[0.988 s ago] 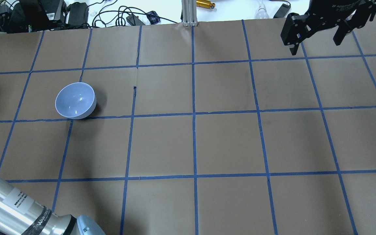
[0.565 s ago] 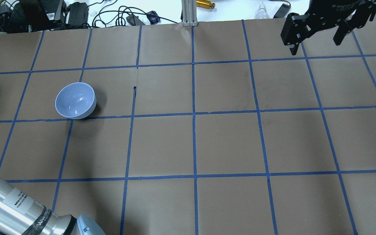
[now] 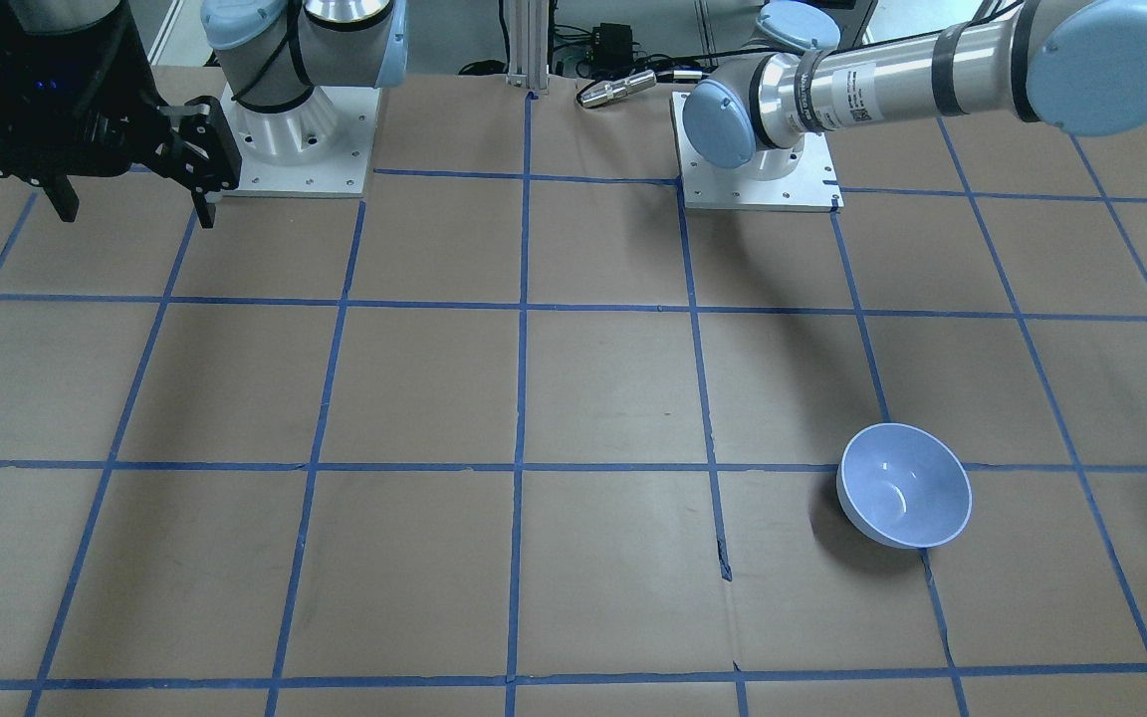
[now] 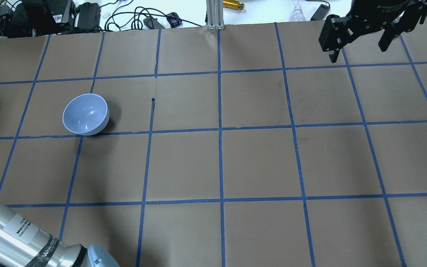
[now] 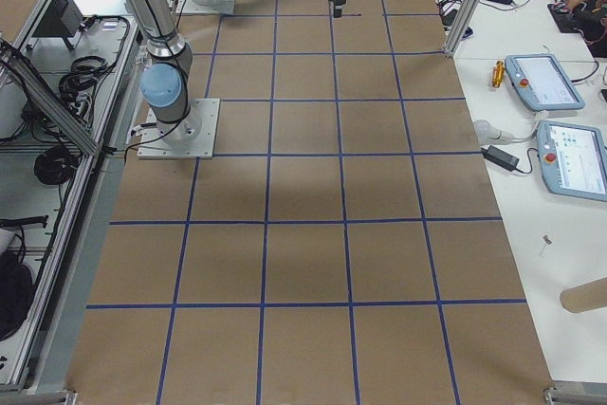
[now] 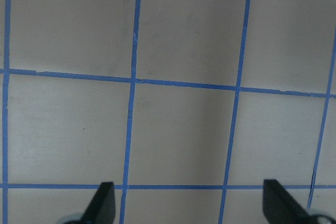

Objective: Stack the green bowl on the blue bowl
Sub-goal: 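Close the left gripper on the green bowl's rim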

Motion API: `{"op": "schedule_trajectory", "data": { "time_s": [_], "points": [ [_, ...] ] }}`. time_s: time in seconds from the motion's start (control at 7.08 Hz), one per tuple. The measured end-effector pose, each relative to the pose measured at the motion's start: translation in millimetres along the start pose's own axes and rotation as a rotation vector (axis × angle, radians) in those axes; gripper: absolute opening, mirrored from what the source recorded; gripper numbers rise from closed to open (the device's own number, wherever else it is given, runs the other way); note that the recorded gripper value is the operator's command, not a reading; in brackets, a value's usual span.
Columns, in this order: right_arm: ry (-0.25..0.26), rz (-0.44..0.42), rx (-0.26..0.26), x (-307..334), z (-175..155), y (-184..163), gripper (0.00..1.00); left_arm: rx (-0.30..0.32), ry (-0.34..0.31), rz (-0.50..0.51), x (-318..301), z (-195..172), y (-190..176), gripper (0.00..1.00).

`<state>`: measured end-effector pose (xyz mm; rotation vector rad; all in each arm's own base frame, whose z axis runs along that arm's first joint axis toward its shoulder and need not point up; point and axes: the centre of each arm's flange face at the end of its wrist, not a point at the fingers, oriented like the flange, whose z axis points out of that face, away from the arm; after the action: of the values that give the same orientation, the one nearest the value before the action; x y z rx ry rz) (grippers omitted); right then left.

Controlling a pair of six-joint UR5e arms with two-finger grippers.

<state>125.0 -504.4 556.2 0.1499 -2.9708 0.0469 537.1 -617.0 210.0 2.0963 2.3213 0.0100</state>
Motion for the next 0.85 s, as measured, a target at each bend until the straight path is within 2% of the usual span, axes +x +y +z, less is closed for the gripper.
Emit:
{"op": "schedule_trajectory", "data": {
  "time_s": [0.42, 0.71, 0.85],
  "points": [
    [0.0, 0.0, 0.0, 0.0, 0.0, 0.0, 1.0, 0.002, -0.001, 0.002, 0.4, -0.4, -1.9, 0.0],
    [0.0, 0.0, 0.0, 0.0, 0.0, 0.0, 1.0, -0.007, -0.008, 0.009, -0.5, -24.5, -11.2, 0.0],
    [0.0, 0.0, 0.0, 0.0, 0.0, 0.0, 1.0, -0.007, -0.005, 0.027, -2.8, -43.0, -27.9, 0.0]
  ]
}}
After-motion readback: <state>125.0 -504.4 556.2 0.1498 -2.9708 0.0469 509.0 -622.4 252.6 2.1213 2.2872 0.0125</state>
